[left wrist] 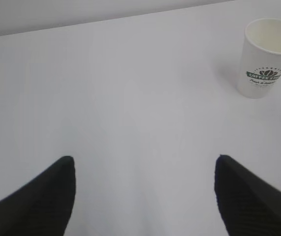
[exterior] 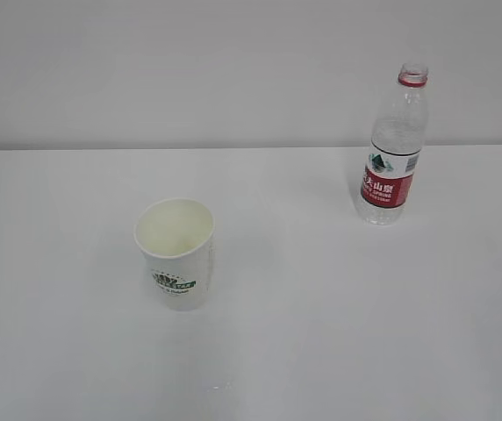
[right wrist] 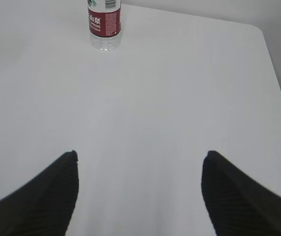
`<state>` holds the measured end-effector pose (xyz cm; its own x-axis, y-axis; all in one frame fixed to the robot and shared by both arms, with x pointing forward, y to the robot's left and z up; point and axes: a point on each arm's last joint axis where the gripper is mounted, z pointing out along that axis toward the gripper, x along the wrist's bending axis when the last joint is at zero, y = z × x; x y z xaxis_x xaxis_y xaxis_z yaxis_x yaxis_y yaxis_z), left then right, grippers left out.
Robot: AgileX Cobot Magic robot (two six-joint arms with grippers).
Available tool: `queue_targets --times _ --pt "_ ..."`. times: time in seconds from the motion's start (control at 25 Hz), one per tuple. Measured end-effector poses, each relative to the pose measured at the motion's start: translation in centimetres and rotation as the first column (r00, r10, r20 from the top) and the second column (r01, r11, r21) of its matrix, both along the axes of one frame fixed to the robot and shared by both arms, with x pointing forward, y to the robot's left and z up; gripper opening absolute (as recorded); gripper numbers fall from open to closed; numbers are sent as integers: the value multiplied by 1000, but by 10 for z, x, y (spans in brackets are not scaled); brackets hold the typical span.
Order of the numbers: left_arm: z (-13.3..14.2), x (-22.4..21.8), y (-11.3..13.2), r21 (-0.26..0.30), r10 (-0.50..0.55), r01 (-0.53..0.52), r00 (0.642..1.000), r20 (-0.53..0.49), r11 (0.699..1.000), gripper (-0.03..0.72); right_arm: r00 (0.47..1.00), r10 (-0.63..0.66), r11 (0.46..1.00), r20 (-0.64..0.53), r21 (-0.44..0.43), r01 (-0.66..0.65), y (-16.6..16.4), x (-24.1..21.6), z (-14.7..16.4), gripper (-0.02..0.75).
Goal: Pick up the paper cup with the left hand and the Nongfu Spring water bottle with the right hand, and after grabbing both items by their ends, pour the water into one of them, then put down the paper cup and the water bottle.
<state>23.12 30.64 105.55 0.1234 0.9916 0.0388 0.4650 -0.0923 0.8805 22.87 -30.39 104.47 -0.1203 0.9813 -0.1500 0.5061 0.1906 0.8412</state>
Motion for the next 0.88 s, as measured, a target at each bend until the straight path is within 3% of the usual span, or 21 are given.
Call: queue_targets --times 0.88 --pt "0 0 0 0 0 0 1000 0 1000 605 1000 0 1000 0 0 0 0 0 0 587"
